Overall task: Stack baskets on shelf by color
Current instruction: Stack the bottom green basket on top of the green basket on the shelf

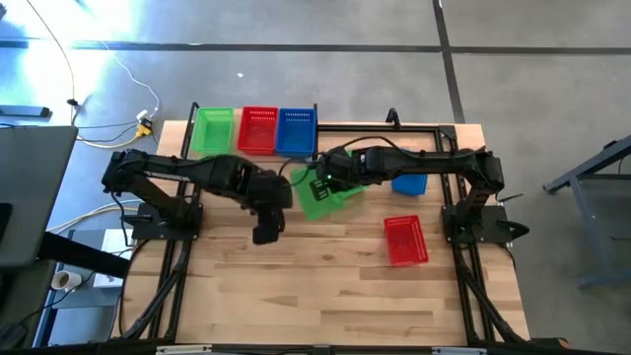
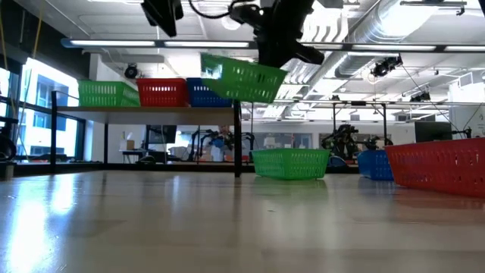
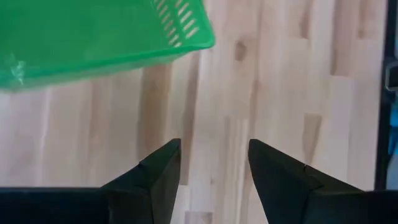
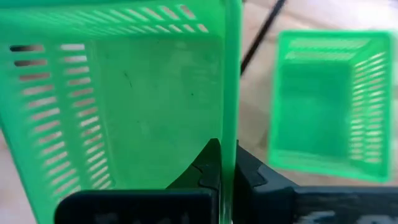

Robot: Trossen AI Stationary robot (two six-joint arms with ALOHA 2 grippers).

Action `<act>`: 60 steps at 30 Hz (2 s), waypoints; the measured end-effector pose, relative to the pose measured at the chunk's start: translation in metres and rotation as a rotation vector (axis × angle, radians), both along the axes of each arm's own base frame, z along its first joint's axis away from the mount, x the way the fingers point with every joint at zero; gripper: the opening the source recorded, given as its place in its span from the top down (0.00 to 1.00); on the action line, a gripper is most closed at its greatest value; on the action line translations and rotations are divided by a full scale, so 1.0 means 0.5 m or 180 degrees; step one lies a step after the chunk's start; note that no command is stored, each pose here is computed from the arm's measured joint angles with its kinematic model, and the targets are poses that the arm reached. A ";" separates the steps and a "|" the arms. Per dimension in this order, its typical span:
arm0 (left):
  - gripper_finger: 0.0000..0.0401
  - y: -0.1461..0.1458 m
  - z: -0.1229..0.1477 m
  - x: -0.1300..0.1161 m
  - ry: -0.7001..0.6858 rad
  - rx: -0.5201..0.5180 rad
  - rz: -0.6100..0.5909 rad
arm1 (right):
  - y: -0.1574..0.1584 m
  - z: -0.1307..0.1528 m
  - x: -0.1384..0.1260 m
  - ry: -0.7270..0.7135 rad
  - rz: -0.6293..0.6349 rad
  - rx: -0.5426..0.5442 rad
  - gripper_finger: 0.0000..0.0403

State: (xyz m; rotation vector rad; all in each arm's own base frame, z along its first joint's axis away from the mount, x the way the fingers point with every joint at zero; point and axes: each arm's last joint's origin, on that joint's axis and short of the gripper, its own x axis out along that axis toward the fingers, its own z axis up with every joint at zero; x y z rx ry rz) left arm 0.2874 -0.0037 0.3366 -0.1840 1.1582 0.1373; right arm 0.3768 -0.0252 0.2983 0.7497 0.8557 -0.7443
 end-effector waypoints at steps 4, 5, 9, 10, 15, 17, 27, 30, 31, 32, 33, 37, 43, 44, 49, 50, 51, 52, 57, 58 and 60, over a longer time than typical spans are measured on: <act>0.55 -0.035 0.000 -0.001 -0.0005 0.0058 -0.0294 | 0.021 0.001 0.003 -0.0061 -0.0017 -0.0016 1.00; 0.55 -0.044 0.000 -0.001 -0.0010 0.0103 -0.0381 | 0.024 0.002 0.003 -0.0074 -0.0041 -0.0028 1.00; 0.55 -0.076 0.000 -0.005 -0.0017 0.0286 -0.0692 | 0.033 0.002 0.005 -0.0122 -0.0088 0.0001 1.00; 0.55 -0.083 0.000 -0.006 -0.0020 0.0300 -0.0733 | 0.036 0.002 0.005 -0.0126 -0.0094 0.0007 1.00; 0.55 -0.117 0.000 -0.013 -0.0038 0.0415 -0.0834 | 0.052 0.004 0.008 -0.0232 -0.0193 0.0045 1.00; 0.55 -0.123 0.001 -0.015 -0.0045 0.0581 -0.0817 | 0.061 0.007 0.012 -0.0309 -0.0163 0.0050 1.00; 0.56 -0.079 0.012 -0.044 0.0183 0.0826 -0.0343 | 0.105 0.004 0.002 -0.0147 0.0052 -0.0225 1.00; 0.57 -0.058 0.027 -0.045 -0.0001 0.0847 -0.0283 | 0.115 0.004 0.001 -0.0105 0.0225 -0.0323 1.00; 0.57 -0.052 0.032 -0.044 -0.0089 0.0837 -0.0242 | 0.117 0.003 0.002 -0.0092 0.0256 -0.0344 1.00; 0.57 -0.046 0.037 -0.043 -0.0174 0.0826 -0.0194 | 0.120 0.001 0.003 -0.0080 0.0275 -0.0385 1.00; 0.57 -0.041 0.041 -0.041 -0.0250 0.0817 -0.0144 | 0.123 -0.002 0.004 -0.0062 0.0295 -0.0417 1.00; 0.57 -0.019 0.044 -0.038 -0.0296 0.0828 -0.0001 | 0.132 -0.008 0.008 -0.0046 0.0333 -0.0590 1.00; 0.57 0.012 0.032 -0.020 -0.0256 0.0812 0.0171 | 0.136 -0.005 0.010 -0.0012 0.0498 -0.0872 1.00; 0.57 0.017 0.032 -0.016 -0.0300 0.0798 0.0199 | 0.136 -0.004 0.011 -0.0008 0.0534 -0.0913 1.00; 0.57 0.034 0.040 -0.004 -0.0548 0.0720 0.0335 | 0.132 -0.015 0.019 0.0050 0.0611 -0.0964 1.00; 0.57 0.037 0.041 -0.004 -0.0555 0.0720 0.0383 | 0.133 -0.015 0.022 0.0035 0.0637 -0.0979 1.00; 0.57 0.042 0.040 -0.004 -0.0550 0.0719 0.0418 | 0.133 -0.017 0.023 0.0035 0.0655 -0.0988 1.00; 0.57 0.046 0.040 -0.004 -0.0548 0.0715 0.0442 | 0.134 -0.018 0.024 0.0046 0.0679 -0.0995 1.00; 0.57 0.064 0.032 0.002 -0.0491 0.0627 0.0501 | 0.135 -0.013 0.030 -0.0083 0.0694 -0.0989 1.00; 0.57 0.067 0.029 0.004 -0.0478 0.0606 0.0506 | 0.136 -0.012 0.032 -0.0117 0.0698 -0.0974 1.00; 0.57 0.070 0.026 0.007 -0.0457 0.0568 0.0502 | 0.137 -0.011 0.035 -0.0172 0.0727 -0.0917 1.00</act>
